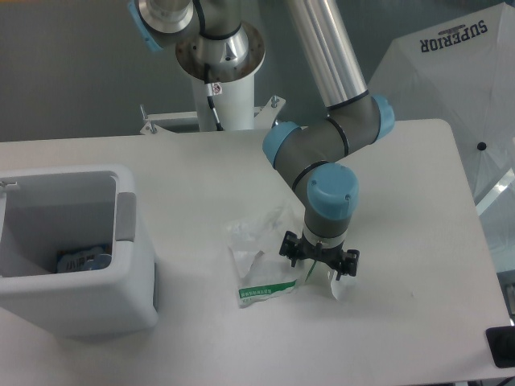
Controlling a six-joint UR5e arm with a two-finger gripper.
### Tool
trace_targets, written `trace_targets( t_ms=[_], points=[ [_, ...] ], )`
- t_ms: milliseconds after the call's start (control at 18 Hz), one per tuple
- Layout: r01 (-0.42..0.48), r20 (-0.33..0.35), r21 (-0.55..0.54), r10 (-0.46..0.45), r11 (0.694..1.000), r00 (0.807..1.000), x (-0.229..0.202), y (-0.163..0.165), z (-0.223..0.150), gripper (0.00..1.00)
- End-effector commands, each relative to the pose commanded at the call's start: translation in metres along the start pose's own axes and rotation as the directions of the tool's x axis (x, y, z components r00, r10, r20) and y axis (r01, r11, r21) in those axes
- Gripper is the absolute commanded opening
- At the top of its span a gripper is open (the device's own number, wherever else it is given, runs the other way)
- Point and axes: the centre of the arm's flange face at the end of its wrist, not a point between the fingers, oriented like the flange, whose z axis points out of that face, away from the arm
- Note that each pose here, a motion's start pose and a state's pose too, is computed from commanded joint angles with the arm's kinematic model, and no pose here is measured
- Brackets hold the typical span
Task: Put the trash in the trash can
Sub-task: 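Position the gripper over the bag's edge and close on it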
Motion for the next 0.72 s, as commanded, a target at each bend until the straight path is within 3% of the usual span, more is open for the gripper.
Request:
trace_targets(
  t_ms=[333, 500, 611, 722],
  points=[
    [-0.003, -0.016, -0.014, 0.003, 1.000, 1.000, 0.011, 0.007, 0.007, 0.82],
    [-0.003, -0.020, -0.015, 0.003, 1.000, 1.000, 0.013, 0.008, 0.008, 0.63],
    [-0.003, -0.021, -0.014, 0.003, 1.000, 1.000, 0.014, 0.008, 0.006, 0.43],
    [-0.001, -0.023, -0.018, 0.001, 1.000, 1.000, 0.015, 0.009, 0.008, 0.32]
  ],
)
